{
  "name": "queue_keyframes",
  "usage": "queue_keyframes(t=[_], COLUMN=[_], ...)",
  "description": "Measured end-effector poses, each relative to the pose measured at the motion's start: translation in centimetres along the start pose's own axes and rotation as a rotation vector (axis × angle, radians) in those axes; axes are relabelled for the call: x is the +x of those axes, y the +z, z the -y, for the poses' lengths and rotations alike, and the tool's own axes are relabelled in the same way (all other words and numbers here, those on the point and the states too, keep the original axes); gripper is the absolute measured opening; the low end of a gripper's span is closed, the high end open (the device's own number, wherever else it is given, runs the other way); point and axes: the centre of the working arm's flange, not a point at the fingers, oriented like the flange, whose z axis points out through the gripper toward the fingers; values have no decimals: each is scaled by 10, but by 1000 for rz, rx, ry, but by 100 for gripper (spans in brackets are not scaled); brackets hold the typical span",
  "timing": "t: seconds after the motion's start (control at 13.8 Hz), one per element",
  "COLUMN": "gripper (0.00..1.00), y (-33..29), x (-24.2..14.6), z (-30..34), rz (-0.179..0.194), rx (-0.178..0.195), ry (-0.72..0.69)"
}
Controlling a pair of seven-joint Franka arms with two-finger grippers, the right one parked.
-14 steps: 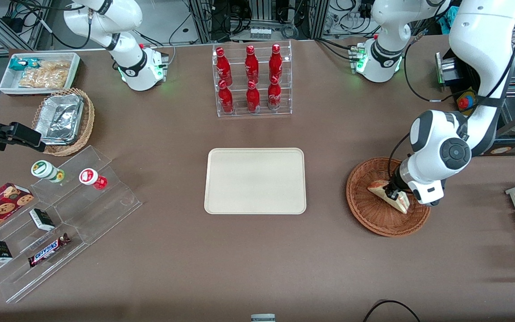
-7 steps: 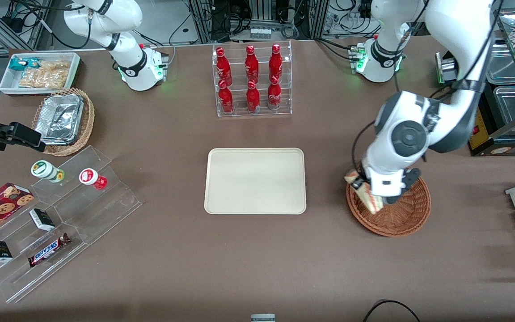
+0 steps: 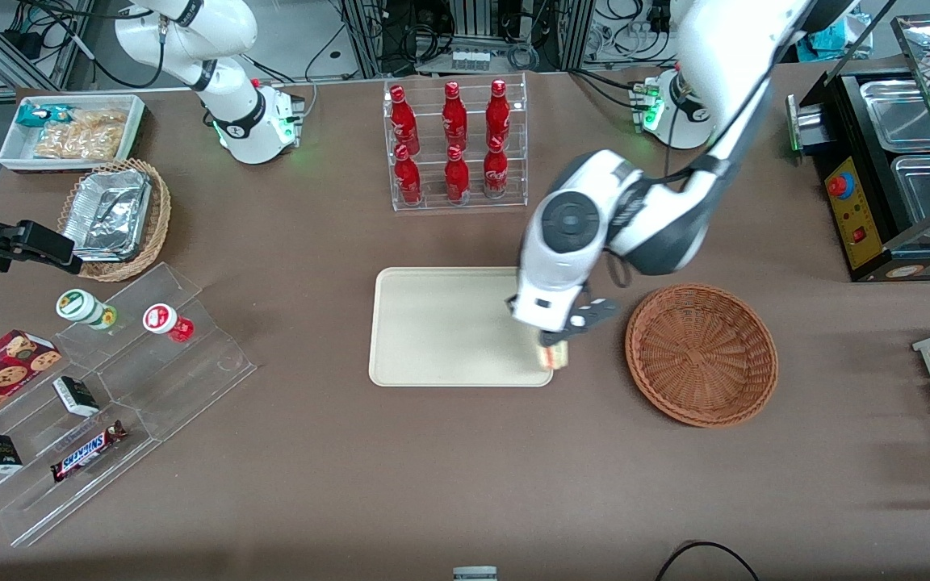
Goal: Place sandwich from basket to tray
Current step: 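Carry the sandwich with the left gripper over the white tray, then lower the sandwich onto the tray and open the left gripper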
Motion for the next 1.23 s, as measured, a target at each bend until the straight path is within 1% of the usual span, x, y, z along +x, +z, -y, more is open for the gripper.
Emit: queue_keyframes(t=[0.22, 0.44, 0.51, 0.87, 1.09, 1.23], gripper=[13, 13, 13, 13, 13, 14], y=[32, 55, 63, 94, 116, 126], x=[-40, -61, -66, -81, -92, -92], z=[-55, -83, -87, -92, -90, -88], rz=[31, 45, 49, 75, 94, 102], rx=[-19, -43, -44, -8, 27, 41], ry=[83, 165, 186, 271, 285, 282])
